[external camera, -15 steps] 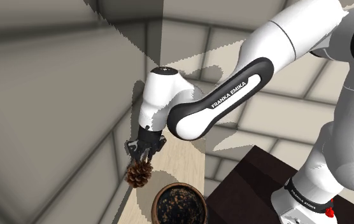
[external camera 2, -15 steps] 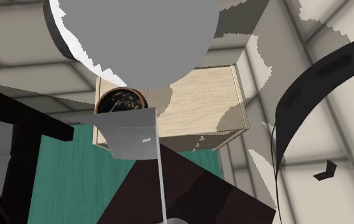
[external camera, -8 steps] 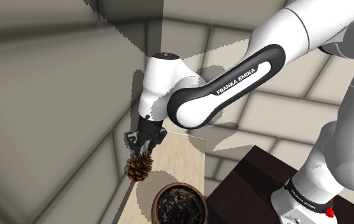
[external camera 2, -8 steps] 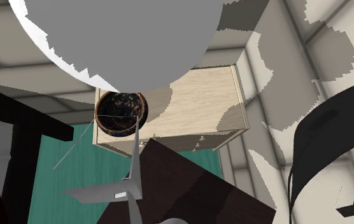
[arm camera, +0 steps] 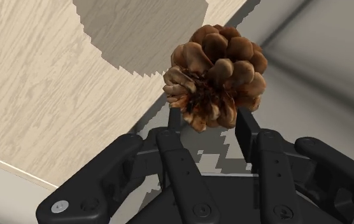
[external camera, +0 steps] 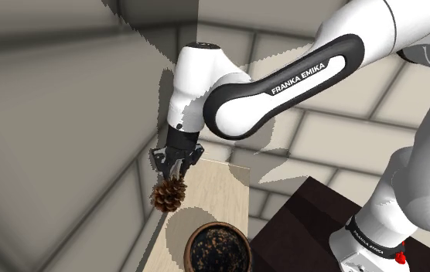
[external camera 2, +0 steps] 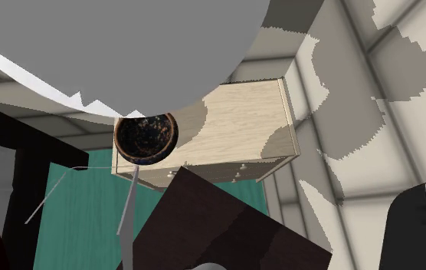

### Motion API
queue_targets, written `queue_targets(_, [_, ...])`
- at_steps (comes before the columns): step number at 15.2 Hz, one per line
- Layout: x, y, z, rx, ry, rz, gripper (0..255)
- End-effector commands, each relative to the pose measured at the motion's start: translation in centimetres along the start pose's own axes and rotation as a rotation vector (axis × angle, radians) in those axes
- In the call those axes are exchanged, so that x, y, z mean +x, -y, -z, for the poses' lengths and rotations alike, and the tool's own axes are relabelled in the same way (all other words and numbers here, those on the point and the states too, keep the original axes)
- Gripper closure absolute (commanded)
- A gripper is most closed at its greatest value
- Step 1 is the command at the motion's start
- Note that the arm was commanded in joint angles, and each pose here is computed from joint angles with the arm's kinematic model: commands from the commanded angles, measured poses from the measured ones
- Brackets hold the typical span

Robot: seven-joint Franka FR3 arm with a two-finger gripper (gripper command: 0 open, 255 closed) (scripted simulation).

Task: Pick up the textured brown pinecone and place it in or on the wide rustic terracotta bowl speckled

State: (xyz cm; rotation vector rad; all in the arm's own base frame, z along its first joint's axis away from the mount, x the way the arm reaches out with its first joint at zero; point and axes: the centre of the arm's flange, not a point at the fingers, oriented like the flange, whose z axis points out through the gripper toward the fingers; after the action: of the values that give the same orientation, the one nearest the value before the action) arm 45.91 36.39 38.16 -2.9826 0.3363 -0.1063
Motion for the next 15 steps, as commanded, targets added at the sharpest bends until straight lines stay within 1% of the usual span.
queue_targets(1, [0.1, 0.1, 1.1, 0.000, 0.000, 0.000, 255])
queue_targets(5, [0.2, 0.4, 2.8, 0.000, 0.000, 0.000, 255])
queue_targets(15, [-11.4, -4.3, 7.1, 0.000, 0.000, 0.000, 255])
